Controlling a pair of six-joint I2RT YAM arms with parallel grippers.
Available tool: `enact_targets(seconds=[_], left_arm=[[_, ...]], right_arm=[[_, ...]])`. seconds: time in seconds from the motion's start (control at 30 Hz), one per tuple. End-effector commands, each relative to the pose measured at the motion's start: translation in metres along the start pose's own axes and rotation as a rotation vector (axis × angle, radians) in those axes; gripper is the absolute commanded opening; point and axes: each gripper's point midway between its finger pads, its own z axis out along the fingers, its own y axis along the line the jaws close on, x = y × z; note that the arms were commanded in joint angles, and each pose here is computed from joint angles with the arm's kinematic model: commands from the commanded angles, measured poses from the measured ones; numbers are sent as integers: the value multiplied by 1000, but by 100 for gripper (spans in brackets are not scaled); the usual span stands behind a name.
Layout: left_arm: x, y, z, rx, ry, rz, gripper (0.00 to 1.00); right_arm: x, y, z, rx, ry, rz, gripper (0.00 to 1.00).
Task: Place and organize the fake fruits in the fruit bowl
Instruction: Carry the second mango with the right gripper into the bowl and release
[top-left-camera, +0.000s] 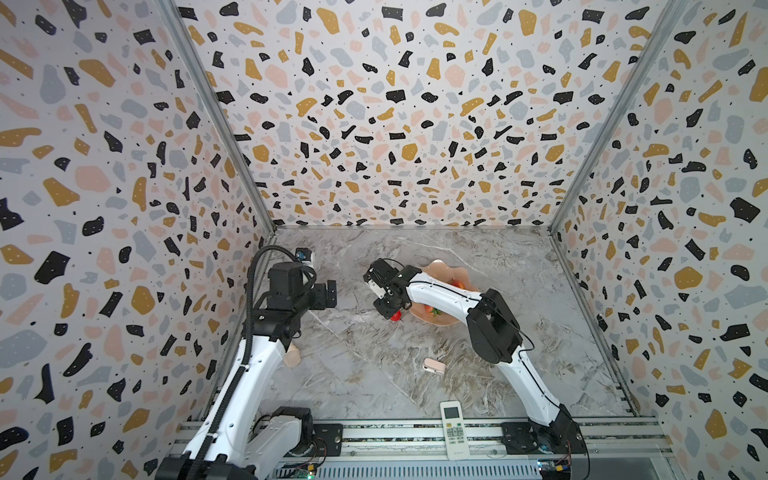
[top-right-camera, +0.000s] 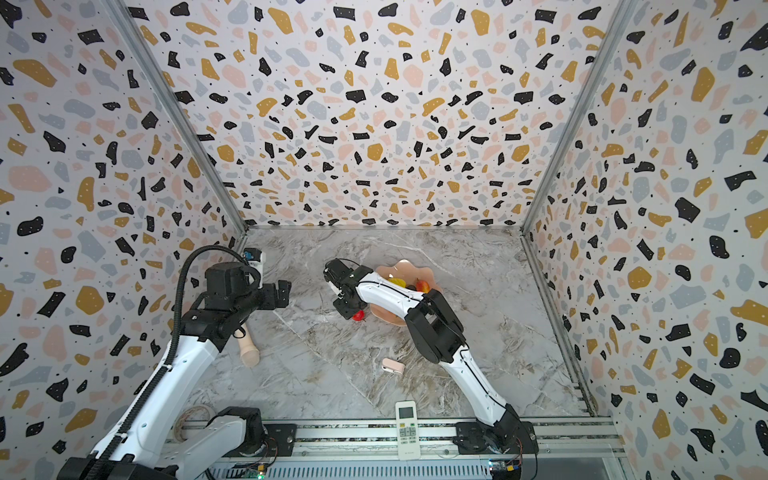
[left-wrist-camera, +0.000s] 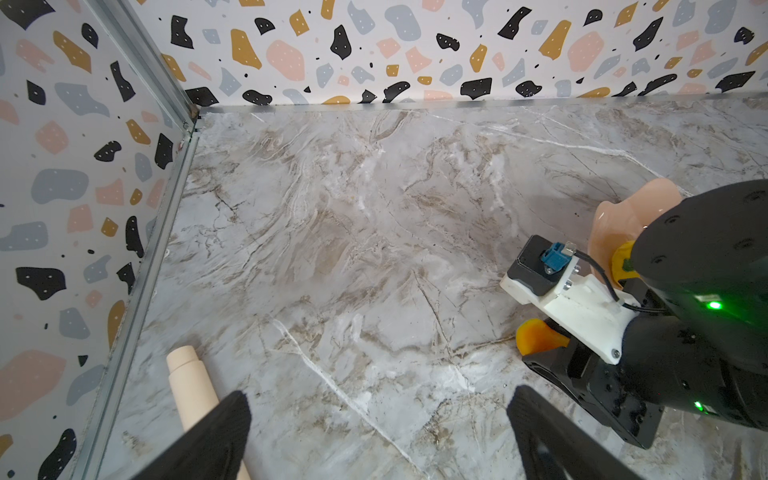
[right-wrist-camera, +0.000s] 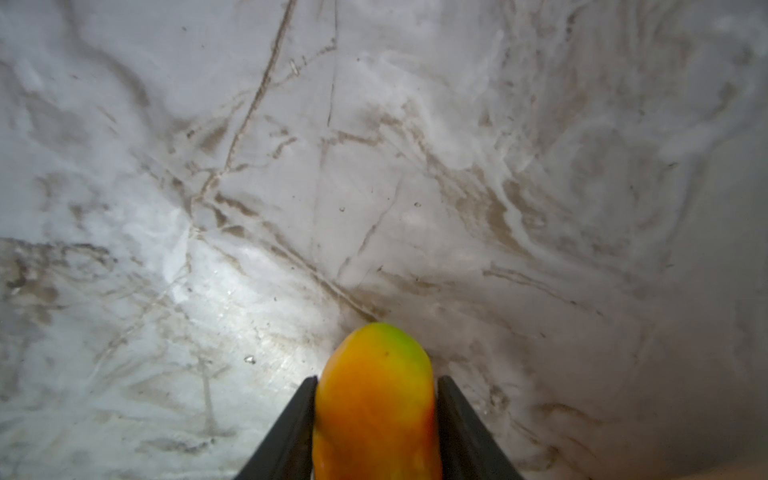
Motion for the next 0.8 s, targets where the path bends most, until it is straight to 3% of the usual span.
enact_targets(seconds=[0.0, 0.2, 0.4, 0.57, 0.77], left_arm=[[-5, 0, -2, 5, -34, 10, 100], [-5, 0, -2, 4, -34, 10, 100], [-6, 0, -3, 5, -36, 10, 100], [-6, 0, -4, 5, -40, 11, 100], [-6, 0, -3, 5, -40, 9, 100]], right_arm=[[-2, 6, -11, -20, -9, -6, 40], [-37, 23, -67, -127, -159, -5, 35], [-56, 2, -126, -111, -279, 26, 32], [-40, -51, -140, -13, -292, 115, 32], [-5, -97, -132, 67, -256, 206, 30]])
